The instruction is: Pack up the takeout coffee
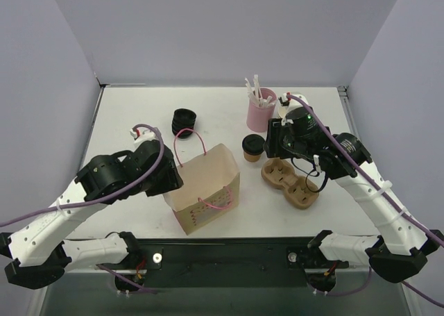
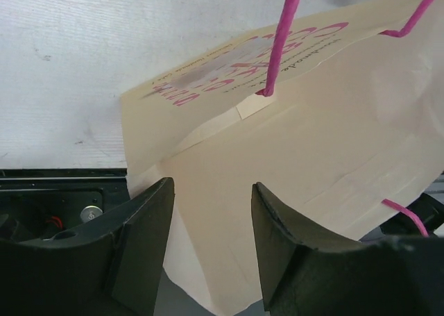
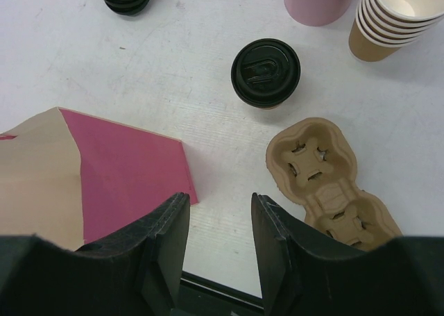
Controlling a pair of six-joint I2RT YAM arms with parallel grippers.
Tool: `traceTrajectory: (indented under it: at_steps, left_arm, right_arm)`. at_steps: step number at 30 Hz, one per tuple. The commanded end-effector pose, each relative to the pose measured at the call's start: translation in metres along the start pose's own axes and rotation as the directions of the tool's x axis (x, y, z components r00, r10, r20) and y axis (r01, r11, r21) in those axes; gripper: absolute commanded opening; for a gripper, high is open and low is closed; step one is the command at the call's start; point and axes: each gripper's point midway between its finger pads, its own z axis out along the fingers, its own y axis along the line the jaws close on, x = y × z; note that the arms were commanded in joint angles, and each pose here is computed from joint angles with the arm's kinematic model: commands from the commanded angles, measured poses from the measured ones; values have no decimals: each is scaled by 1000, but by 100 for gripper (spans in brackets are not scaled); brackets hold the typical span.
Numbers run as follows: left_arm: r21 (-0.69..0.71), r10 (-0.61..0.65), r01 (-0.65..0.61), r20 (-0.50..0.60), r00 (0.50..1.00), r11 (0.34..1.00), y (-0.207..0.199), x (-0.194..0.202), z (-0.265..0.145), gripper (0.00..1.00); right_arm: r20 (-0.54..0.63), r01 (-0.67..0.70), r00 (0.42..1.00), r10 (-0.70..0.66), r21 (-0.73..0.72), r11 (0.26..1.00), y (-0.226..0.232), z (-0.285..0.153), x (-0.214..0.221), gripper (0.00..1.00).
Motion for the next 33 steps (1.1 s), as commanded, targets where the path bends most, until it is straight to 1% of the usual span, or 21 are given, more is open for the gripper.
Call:
traceTrajectory:
  at_steps: [1, 3, 5, 9, 11, 16, 22, 25, 26, 30, 31, 33]
  left_arm:
    - [-64, -4, 6, 34, 999, 998, 23, -16, -39, 58]
    - [-56, 2, -1, 26, 1000, 998, 23, -16, -43, 58]
    - [-49, -36, 36, -5, 999, 998, 28, -5, -43, 58]
    - [-74, -52, 48, -51, 997, 996, 46, 14, -35, 57]
    - [-68, -63, 59, -49, 997, 996, 51, 17, -36, 57]
    - [-59, -71, 71, -2, 997, 996, 60, 12, -40, 58]
    - [-144, -60, 52, -46, 997, 988, 77, 30, -19, 58]
    - [-163, -45, 39, -33, 998, 986, 77, 28, -12, 56]
    - [-141, -29, 26, -16, 999, 990, 70, 24, -10, 56]
    - [-105, 35, -34, 10, 999, 994, 46, 11, 2, 48]
    - [-104, 45, -43, 16, 999, 994, 37, 5, 4, 34]
    - [-87, 81, -77, 43, 996, 993, 24, -5, 7, 18]
  right_arm:
    - [25, 6, 1000, -6, 5, 1000, -1, -2, -10, 41]
    - [26, 2, 1000, -2, 2, 1000, 0, -3, -11, 41]
    - [22, 2, 1000, -2, 0, 1000, 1, -1, -11, 41]
    - [23, 3, 1000, -2, -4, 1000, 2, -2, -11, 41]
    - [25, 5, 1000, -5, -5, 1000, 2, -2, -11, 41]
    - [23, 4, 1000, -4, -5, 1000, 1, -2, -10, 41]
    - [26, 0, 1000, 0, -10, 1000, 2, -4, -11, 41]
    - [31, -1, 1000, 2, -12, 1000, 2, -5, -12, 41]
    - [34, -2, 999, 2, -13, 1000, 2, -6, -13, 41]
    - [27, 3, 1000, -3, -10, 1000, 1, -4, -10, 41]
    - [27, 5, 1000, -5, -11, 1000, 1, -5, -10, 41]
    - [31, 8, 999, -8, -4, 1000, -1, -5, -10, 41]
